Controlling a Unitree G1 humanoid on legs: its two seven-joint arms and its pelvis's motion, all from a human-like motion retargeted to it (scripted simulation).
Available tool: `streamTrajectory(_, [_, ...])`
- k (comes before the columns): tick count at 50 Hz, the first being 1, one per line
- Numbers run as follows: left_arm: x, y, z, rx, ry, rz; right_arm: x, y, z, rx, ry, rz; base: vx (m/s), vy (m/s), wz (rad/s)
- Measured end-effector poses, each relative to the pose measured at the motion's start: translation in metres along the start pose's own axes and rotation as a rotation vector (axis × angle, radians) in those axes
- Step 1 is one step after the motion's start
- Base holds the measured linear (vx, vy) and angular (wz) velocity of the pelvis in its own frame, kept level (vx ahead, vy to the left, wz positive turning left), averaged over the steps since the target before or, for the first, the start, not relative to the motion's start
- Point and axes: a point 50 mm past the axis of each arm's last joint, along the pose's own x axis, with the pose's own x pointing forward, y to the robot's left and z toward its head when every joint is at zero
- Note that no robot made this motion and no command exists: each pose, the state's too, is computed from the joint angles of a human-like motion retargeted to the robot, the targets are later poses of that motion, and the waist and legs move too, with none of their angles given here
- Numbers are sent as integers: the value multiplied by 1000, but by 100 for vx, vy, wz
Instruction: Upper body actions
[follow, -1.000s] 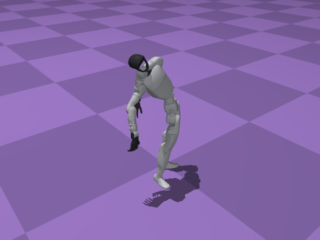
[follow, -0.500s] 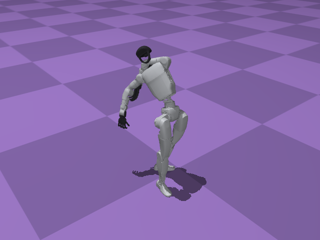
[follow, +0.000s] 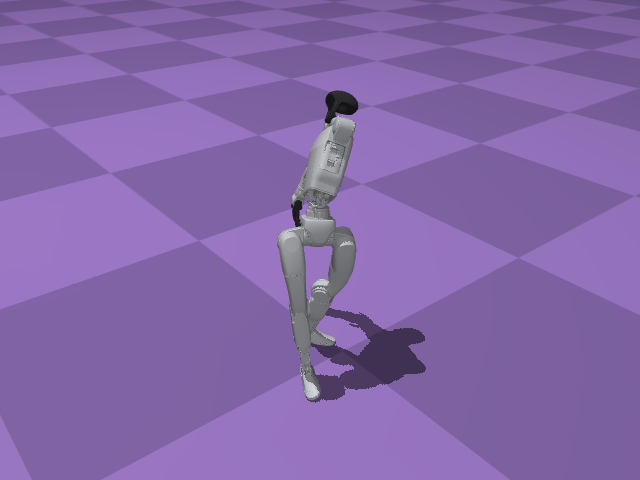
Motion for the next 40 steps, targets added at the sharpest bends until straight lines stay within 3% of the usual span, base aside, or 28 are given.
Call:
streamTrajectory(9, [0, 7, 5, 107, -18, 34, 1, 13, -18, 112, 70, 85, -3, -4, -33])
streamTrajectory(29, [0, 2, 1, 56, 4, -2, -6, -15, 31, 116, -186, -11, 0, 0, 0])
streamTrajectory(40, [0, 6, 8, 39, -37, 3, -4, -11, 25, 123, -140, 4, 0, 0, 0])
